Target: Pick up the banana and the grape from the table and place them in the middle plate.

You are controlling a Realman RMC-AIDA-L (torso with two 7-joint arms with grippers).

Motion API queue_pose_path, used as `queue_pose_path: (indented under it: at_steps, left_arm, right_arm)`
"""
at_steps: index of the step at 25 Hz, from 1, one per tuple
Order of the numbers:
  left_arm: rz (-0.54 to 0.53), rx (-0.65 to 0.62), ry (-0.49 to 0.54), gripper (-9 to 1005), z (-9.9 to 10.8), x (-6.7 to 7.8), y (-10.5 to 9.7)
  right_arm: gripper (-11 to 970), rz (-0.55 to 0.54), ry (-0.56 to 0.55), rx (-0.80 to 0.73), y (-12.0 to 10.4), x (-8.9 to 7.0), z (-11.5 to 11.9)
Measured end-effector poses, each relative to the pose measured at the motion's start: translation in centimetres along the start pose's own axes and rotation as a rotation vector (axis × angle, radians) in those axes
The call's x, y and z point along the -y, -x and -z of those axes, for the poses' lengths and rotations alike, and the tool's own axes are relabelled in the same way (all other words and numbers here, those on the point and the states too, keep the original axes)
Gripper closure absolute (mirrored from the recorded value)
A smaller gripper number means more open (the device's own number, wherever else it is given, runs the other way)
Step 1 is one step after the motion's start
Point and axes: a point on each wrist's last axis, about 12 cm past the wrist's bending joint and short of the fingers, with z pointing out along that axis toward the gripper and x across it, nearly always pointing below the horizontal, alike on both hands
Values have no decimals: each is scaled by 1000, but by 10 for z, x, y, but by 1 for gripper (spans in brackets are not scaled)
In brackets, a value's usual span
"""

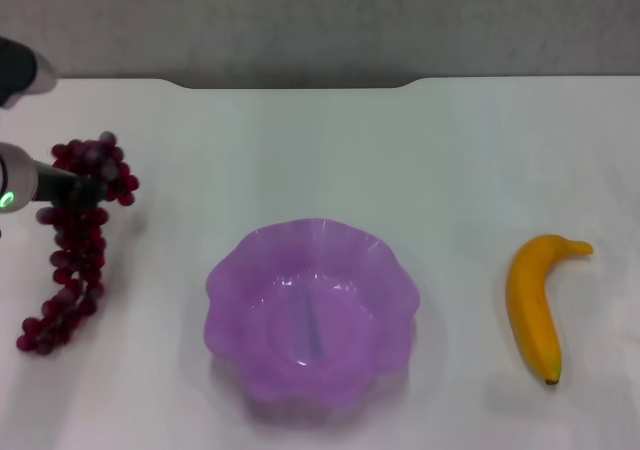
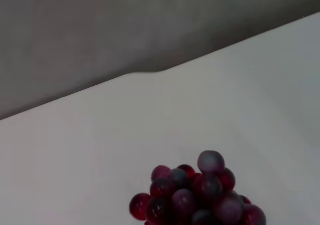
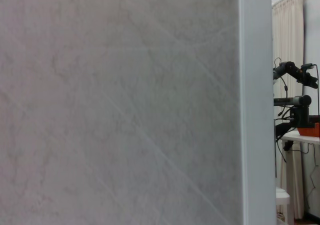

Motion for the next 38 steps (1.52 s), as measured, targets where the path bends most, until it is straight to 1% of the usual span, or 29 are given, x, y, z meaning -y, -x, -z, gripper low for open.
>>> queue_pose_path:
  at_steps: [4,10,13,18,21,23,24,25,26,27,30,33,36,37,38]
  left_arm:
    - [-16,21,-41,703,16,0,9]
    - [-57,57,-37,708,41,-1,23]
    - [-96,79,-38,711,54,1,32]
    - [-156,85,-58,713,74,8,44]
    - [-216,117,-70,712,93,17,55]
    - [-267,142,-80,714,107,27,63]
    - [-267,142,-80,714,107,27,63]
    - [-287,154,-86,715,113,32,66]
    - [-321,180,-104,716,123,42,70]
    - [-340,194,-119,717,129,47,72]
    - [-382,229,-158,719,143,61,74]
    - [-410,234,-208,722,147,72,73]
    - [-435,227,-256,725,145,83,68]
    - [-435,227,-256,726,145,83,68]
    - [-450,222,-272,727,144,88,65]
  right_arm:
    - [78,0,0,0,0,0,0]
    - [78,0,-2,-2,-1,1,1]
    - [78,0,-6,-5,-2,2,2]
    - [78,1,-6,-6,-2,3,3]
    - [78,0,-10,-7,-3,3,3]
    - [78,1,-10,-8,-3,4,4]
    - [78,2,-9,-8,-3,4,4]
    - [78,2,-8,-8,-3,4,4]
    - [78,3,-8,-8,-3,4,4]
    - [78,3,-8,-8,-3,4,3]
    - [78,3,-8,-8,-3,4,3]
    - [78,3,-7,-7,-2,4,3]
    - [78,3,-7,-6,-2,4,3]
    - [78,2,-7,-6,-2,3,3]
    - [78,2,-6,-5,-2,3,2]
